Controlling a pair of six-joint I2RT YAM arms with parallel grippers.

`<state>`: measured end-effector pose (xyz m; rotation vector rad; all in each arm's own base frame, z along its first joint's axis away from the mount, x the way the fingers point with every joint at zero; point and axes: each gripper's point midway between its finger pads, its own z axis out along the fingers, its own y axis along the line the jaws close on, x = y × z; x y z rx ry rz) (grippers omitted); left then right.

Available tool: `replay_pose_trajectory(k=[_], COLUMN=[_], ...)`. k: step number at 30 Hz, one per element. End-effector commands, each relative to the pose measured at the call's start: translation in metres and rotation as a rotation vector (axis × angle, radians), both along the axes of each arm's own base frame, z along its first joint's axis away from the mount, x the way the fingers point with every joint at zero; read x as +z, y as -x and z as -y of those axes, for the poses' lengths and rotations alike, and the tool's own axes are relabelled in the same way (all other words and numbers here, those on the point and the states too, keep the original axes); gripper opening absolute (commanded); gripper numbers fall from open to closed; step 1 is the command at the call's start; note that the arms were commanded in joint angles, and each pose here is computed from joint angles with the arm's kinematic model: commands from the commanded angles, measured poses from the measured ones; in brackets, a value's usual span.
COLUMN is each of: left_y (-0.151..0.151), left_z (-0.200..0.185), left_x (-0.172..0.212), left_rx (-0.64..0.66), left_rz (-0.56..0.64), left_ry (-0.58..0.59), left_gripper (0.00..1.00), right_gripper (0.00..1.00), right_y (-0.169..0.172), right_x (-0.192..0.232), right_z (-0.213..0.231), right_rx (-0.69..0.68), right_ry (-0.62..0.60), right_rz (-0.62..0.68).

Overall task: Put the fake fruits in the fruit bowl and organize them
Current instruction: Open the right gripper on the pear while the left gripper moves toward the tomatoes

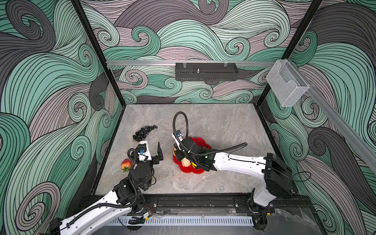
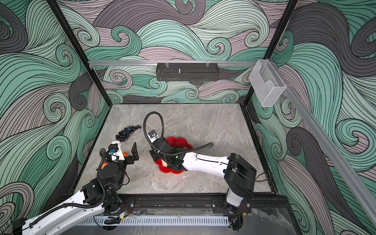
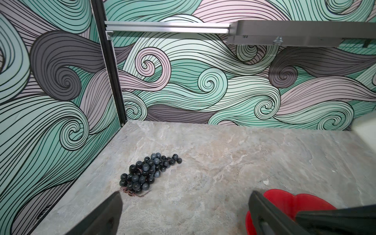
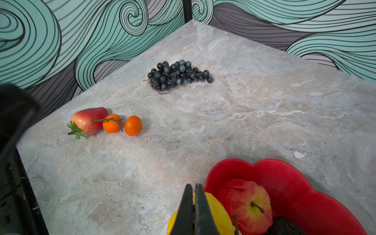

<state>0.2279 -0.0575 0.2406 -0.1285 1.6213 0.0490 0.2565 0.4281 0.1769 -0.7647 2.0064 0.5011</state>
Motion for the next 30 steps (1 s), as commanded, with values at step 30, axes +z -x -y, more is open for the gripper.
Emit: replay_pose_trajectory(k=[30], left_y=[0.001], left_z=[-0.012], left_x=[-0.004], left_rx=[0.059], left_rz=[-0.005], left_ry=[0.008], left_gripper=[0.99], right_gripper=[0.16], right_y=[-0.003], right_x=[-0.049], right_z=[0.0], right_rx=[-0.009], right_ry=[0.108], right_rz=[0.012])
